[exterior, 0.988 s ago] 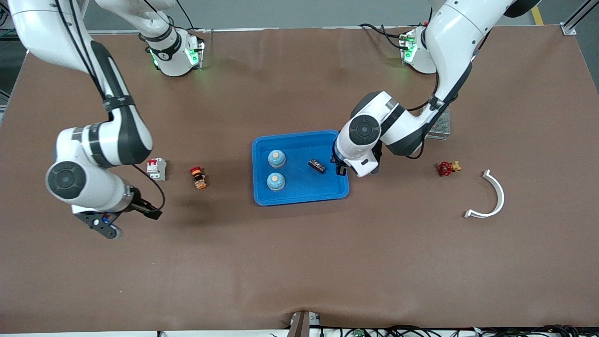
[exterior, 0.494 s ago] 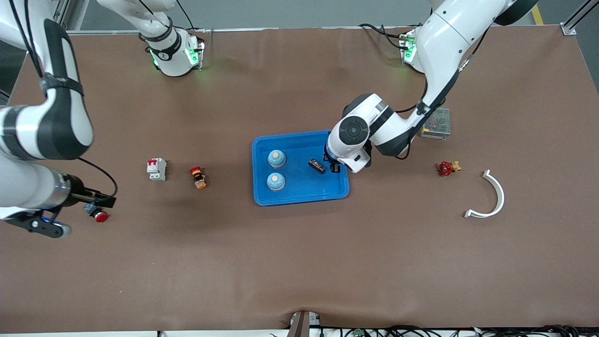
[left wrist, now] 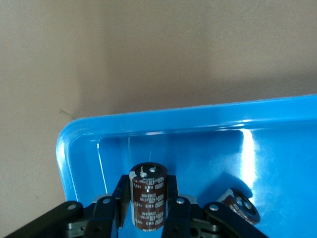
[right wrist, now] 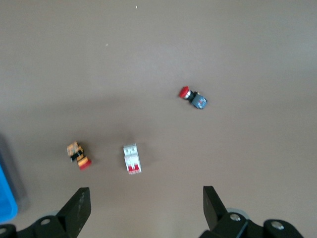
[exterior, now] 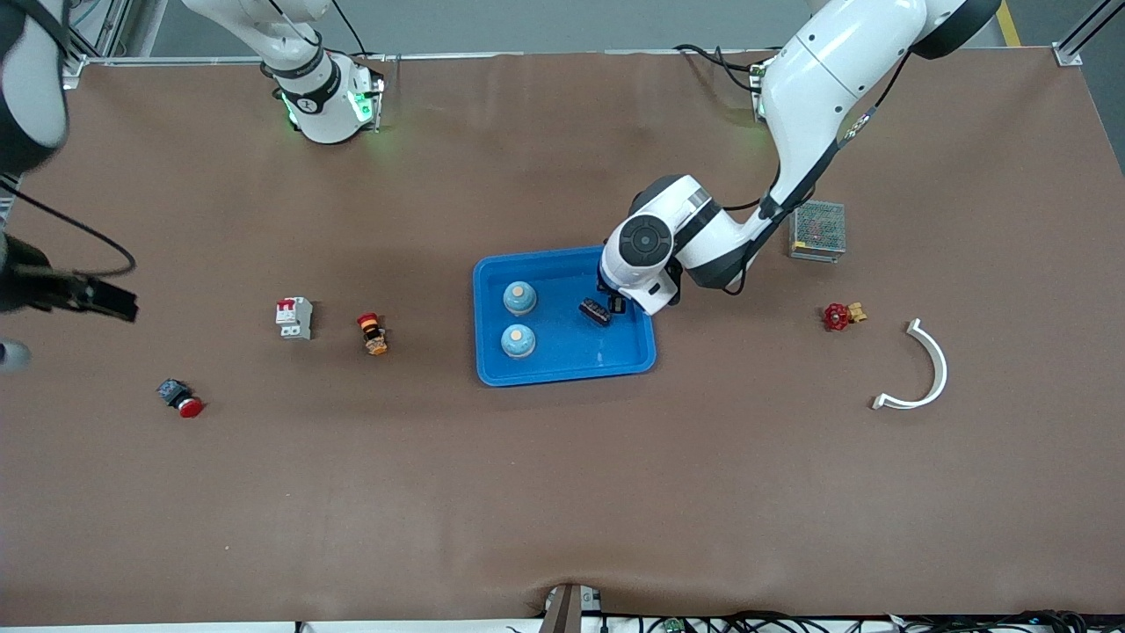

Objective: Place electrolytic capacitor and blue bell in tray

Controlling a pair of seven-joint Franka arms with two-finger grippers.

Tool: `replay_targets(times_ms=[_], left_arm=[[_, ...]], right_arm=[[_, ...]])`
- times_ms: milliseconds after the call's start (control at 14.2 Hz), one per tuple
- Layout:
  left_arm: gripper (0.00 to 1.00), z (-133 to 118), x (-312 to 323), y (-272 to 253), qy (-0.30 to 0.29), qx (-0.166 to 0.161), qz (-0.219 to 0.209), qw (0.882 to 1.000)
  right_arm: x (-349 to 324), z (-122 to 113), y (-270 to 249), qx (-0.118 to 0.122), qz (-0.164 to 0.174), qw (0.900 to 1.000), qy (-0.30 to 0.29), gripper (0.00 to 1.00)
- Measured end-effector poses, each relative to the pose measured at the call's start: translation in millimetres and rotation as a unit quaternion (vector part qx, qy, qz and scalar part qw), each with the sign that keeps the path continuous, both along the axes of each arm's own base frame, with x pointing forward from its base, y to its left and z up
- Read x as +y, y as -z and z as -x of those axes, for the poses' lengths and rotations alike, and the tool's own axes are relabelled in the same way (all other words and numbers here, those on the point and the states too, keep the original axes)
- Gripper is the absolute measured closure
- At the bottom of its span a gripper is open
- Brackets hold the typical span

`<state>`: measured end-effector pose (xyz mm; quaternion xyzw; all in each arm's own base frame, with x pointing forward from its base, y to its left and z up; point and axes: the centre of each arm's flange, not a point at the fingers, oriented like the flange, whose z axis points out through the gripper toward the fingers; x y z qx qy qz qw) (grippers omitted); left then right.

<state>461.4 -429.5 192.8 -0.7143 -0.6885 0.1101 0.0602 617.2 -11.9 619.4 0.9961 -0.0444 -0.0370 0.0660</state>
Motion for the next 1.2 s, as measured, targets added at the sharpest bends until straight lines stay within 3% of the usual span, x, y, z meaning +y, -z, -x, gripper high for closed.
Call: replay_targets(times_ms=[212,494,635,917,1199], left_arm=[[0.62,0,1,1,0.0,0.001,-0.001,1.0],[0.22,-7,4,-2,-0.002,-0.005,0.0,1.0],[0.02,-18,8,-12,0.005,-0.027,-0.003,1.0],[0.0,-55,22,-59,0.031,-0.045,-0.022,0.998],[0.0,-104,48,-109,0.076,-0.075,-0.003,0.994]], right_arm=[[-14,27,-34,0.001,0.002,1.0,-0.011,0.0],[-34,53,-50,0.002,-0.036,0.999,-0.015,0.0],[-41,66,-56,-0.001,-0.039,0.999,-0.016,0.0],[-40,79,-56,-0.033,-0.039,0.998,-0.021,0.0],[-39,83,-51,-0.043,-0.039,0.998,-0.024,0.0]])
